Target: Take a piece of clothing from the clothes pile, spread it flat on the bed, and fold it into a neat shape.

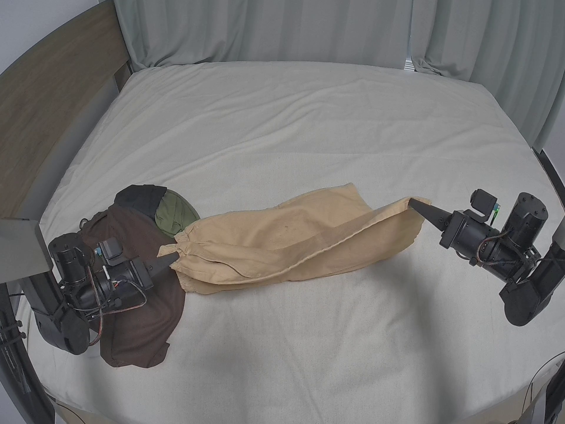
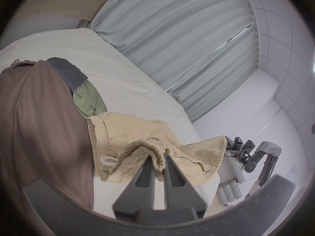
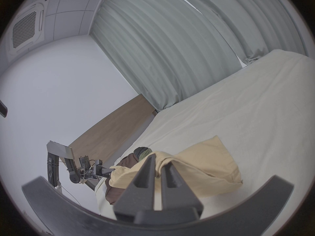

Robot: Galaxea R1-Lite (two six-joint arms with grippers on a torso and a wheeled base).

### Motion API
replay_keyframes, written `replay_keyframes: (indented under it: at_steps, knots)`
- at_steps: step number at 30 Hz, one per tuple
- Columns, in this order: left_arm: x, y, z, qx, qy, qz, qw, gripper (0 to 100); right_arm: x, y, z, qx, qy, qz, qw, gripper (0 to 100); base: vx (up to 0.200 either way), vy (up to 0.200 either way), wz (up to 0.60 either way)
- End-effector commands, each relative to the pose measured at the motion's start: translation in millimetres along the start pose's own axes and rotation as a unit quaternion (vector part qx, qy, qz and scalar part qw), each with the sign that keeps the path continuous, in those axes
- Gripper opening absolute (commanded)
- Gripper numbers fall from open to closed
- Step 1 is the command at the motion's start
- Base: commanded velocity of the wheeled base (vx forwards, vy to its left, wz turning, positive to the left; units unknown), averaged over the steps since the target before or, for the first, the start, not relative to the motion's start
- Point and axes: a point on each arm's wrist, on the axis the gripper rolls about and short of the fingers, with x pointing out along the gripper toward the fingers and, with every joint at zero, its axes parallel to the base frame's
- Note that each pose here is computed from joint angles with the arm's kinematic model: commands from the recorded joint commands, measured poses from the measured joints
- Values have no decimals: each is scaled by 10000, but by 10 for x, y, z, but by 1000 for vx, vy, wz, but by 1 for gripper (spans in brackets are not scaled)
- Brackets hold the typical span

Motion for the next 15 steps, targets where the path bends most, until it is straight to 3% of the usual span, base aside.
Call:
replay_keyframes:
  at_steps: [1, 15]
  knots:
    - [2, 10, -3, -10, 5, 5, 10000, 0, 44, 21, 83, -100, -145, 87, 9998, 0, 0, 0, 0]
    - [56, 4, 44, -161, -106, -3, 9998, 0, 204, -52, 176, -78, -124, 67, 9999, 0, 0, 0, 0]
